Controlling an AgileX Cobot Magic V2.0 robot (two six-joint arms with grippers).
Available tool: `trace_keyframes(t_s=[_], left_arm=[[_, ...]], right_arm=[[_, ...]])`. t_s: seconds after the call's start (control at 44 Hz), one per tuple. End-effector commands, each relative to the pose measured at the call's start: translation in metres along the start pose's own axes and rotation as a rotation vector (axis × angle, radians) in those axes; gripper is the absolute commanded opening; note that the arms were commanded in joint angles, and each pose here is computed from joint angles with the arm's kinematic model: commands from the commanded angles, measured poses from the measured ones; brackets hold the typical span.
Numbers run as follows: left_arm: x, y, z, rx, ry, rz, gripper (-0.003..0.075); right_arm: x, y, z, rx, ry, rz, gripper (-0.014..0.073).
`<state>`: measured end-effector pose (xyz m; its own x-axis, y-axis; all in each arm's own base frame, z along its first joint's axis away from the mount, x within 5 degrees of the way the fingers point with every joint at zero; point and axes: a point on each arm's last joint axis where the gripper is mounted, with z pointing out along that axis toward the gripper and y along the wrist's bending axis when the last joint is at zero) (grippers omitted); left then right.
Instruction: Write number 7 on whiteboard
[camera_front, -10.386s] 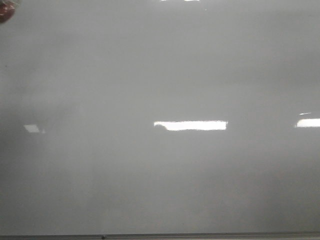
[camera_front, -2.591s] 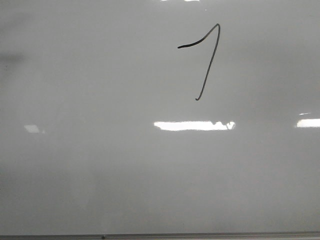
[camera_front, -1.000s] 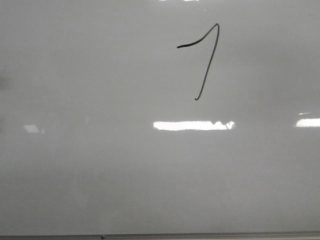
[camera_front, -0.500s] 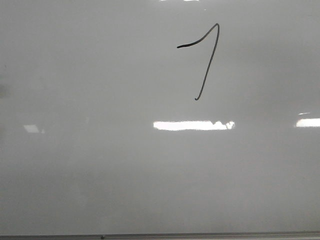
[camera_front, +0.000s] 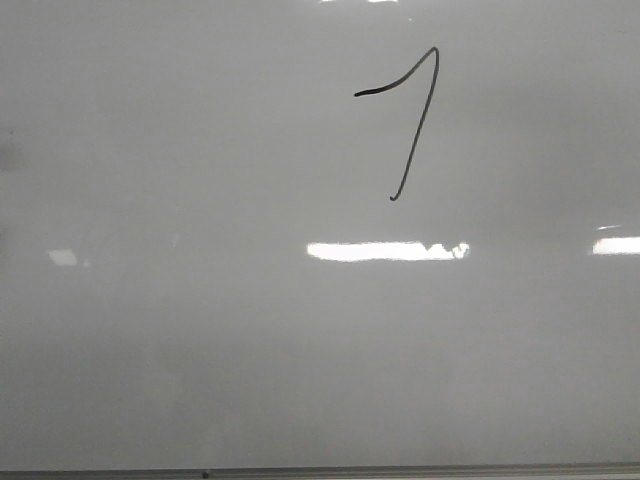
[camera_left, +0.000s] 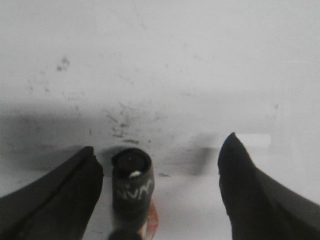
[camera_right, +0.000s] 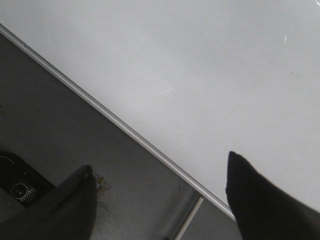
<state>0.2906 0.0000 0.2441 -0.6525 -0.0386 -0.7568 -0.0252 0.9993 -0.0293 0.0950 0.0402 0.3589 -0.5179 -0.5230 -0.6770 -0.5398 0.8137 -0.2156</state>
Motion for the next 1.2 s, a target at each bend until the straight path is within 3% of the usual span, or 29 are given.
trace_keyframes(t_s=[0.0,0.136,0.273,0.432,0.591,0.864,1.045,1.114,1.182], left_arm=[[-0.037,-0.001,-0.021,0.001,-0.091,0.004,0.0482],[-0.057,-0.002,-0.044,-0.004,-0.044,0.022,0.0482],[-0.065,-0.011,-0.089,0.021,-0.109,0.086,0.0482],[-0.056,-0.032,-0.150,0.107,-0.173,0.153,0.0482],[-0.031,-0.044,-0.198,0.217,-0.267,0.214,0.0482],[0.028,-0.038,-0.224,0.311,-0.273,0.239,0.0482],[0.041,-0.033,-0.232,0.326,-0.297,0.230,0.0468],[0.042,-0.033,-0.233,0.326,-0.299,0.230,0.0419],[0.041,-0.033,-0.233,0.327,-0.304,0.229,0.0328]], right_arm=[[-0.009,-0.004,-0.008,0.034,-0.075,-0.002,0.0561],[-0.009,-0.004,-0.008,0.034,-0.074,-0.002,0.0561],[-0.007,-0.004,-0.008,0.033,-0.060,0.042,0.0561],[0.000,-0.004,-0.013,0.035,-0.033,0.167,0.0561],[0.013,-0.002,-0.037,0.048,-0.130,0.214,0.0561],[0.044,0.003,-0.074,0.067,-0.253,0.228,0.0561],[0.051,0.004,-0.081,0.071,-0.275,0.225,0.0561],[0.052,0.005,-0.081,0.071,-0.269,0.225,0.0537],[0.052,0.005,-0.081,0.070,-0.267,0.225,0.0441]])
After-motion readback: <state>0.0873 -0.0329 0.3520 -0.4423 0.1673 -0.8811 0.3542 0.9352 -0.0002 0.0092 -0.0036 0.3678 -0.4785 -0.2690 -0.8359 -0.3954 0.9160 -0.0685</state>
